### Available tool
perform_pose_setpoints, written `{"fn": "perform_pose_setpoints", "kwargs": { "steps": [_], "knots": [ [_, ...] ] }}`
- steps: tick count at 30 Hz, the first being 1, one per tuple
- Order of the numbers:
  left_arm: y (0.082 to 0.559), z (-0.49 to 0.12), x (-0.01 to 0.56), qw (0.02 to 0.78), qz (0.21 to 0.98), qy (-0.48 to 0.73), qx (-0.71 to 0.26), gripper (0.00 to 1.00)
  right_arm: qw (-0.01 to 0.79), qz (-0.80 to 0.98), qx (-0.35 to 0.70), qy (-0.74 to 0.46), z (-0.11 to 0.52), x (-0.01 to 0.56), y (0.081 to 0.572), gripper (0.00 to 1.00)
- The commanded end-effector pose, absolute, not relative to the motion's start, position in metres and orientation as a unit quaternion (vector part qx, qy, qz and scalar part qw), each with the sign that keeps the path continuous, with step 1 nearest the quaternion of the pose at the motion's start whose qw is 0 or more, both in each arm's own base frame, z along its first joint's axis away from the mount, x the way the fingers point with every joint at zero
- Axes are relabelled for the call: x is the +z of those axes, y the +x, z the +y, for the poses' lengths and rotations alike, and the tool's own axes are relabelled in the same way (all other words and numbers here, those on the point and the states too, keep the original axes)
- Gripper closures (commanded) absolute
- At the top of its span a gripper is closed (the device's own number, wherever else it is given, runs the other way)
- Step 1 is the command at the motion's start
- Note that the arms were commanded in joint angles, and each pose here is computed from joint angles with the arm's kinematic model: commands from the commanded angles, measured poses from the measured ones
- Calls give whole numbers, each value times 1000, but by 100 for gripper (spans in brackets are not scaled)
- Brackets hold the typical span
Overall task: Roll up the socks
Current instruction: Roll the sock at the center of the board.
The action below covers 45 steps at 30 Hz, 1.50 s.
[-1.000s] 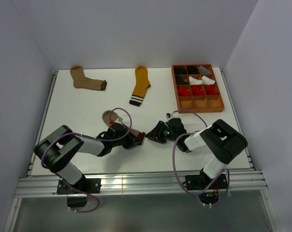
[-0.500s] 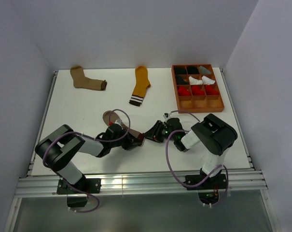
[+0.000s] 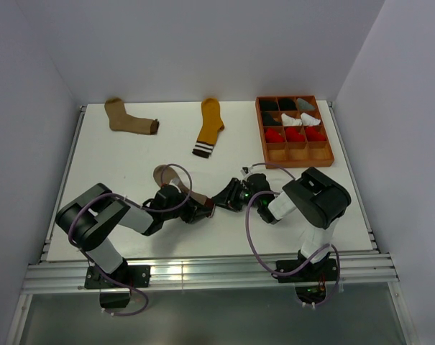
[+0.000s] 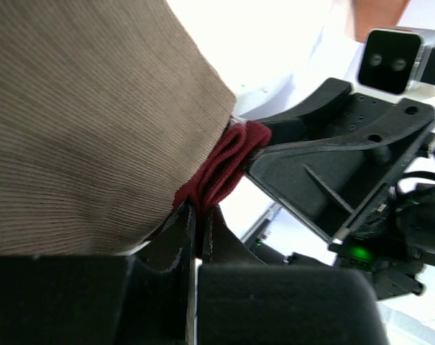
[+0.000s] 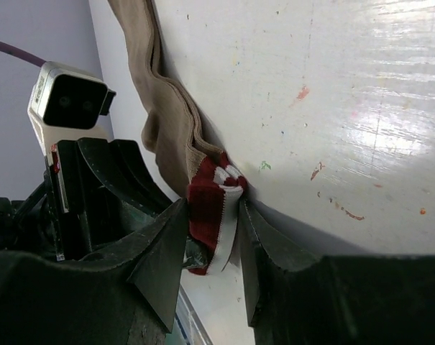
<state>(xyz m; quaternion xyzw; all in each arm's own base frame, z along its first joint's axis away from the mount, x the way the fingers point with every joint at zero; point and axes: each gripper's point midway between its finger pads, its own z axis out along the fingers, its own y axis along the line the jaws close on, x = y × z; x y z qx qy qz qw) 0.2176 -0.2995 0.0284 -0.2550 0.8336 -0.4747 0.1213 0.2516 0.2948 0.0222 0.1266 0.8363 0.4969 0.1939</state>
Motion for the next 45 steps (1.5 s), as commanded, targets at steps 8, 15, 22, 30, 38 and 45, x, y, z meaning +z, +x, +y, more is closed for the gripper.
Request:
{"fn": "perform_pose_setpoints", "kwargs": {
  "steps": [8,15,22,30,38,45],
  "knots": [
    [223,-304,52,121,799,-261,-528,100,179,837,502,127,295,11,247,57],
    [220,-301,51,117,795,-266,-533,100,181,817,535,119,300,21,247,62],
    [216,-300,44,112,798,-263,-531,100,182,804,555,114,302,29,246,84],
    [219,-293,24,133,842,-240,-465,84,187,849,482,107,288,14,250,100],
    [234,-275,34,223,885,-189,-363,46,179,892,402,99,280,9,256,100],
    [237,-285,83,411,887,-27,-210,44,135,930,323,113,270,4,250,100]
  ]
}}
